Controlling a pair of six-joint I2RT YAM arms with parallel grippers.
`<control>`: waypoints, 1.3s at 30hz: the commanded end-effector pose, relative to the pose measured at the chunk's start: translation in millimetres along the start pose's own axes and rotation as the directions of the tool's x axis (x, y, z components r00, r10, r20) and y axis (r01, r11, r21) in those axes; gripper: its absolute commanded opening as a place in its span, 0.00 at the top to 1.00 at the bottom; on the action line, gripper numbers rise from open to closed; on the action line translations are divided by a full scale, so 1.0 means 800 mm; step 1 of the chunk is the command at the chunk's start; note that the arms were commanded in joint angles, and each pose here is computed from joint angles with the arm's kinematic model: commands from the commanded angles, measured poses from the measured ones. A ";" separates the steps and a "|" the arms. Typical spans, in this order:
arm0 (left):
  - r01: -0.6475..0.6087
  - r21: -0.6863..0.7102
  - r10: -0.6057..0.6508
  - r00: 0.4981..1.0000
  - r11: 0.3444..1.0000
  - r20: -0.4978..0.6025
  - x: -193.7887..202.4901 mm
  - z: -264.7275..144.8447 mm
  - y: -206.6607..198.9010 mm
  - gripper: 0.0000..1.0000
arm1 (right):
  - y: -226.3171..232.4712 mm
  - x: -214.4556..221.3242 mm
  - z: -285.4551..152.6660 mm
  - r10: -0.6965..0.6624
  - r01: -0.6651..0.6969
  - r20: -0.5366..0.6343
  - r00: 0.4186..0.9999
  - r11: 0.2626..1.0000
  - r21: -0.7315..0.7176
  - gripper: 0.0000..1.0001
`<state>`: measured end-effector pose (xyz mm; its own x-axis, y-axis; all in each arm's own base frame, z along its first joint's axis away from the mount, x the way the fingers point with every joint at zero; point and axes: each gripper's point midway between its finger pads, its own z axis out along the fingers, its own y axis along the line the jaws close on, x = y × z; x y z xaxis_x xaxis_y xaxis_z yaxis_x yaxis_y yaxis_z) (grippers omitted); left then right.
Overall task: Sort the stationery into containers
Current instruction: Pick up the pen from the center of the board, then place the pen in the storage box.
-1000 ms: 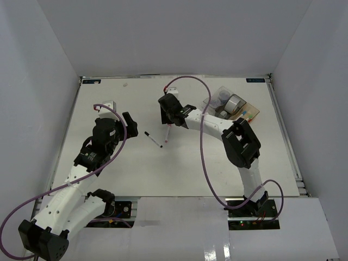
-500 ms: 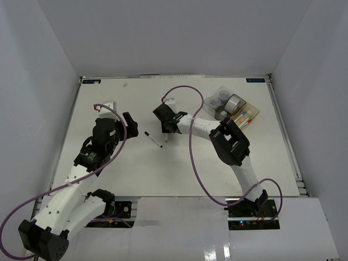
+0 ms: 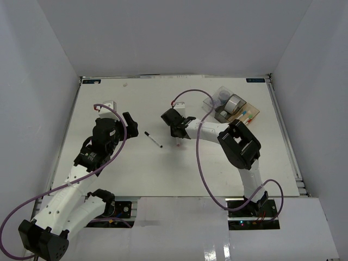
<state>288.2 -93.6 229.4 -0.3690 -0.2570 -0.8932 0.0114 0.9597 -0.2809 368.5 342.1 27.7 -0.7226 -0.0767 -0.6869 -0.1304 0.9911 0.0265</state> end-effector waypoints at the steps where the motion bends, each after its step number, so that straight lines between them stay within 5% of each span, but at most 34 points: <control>1: 0.013 0.011 -0.013 1.000 1.000 0.009 -0.002 0.000 -0.002 0.05 | -0.072 -0.004 -0.022 0.013 -0.012 -0.003 1.000 0.994 0.110 0.92; 12: 0.014 0.014 -0.014 1.000 1.000 0.010 -0.002 -0.001 -0.002 0.05 | -0.232 -0.095 -0.114 0.209 -0.237 0.203 0.957 0.963 0.126 0.92; 19: 0.012 0.014 -0.012 1.000 1.000 0.008 -0.002 0.000 -0.002 0.05 | -0.354 -0.109 -0.115 0.385 -0.438 0.253 0.888 0.876 0.204 0.91; 28: 0.010 0.012 -0.010 1.000 1.000 0.007 -0.002 0.001 -0.002 0.06 | -0.412 -0.133 -0.086 0.500 -0.568 0.291 0.816 0.786 0.244 0.83; 39: 0.009 0.015 -0.009 1.000 1.000 0.003 0.000 0.001 -0.003 0.06 | -0.436 -0.125 -0.058 0.532 -0.601 0.285 0.797 0.740 0.302 0.67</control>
<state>288.1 -95.0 228.7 -0.3735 -0.2588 -0.8908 0.0156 0.9584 -0.2850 439.0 4.1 100.4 -0.5218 0.4763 -0.7077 0.5249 0.8332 0.1738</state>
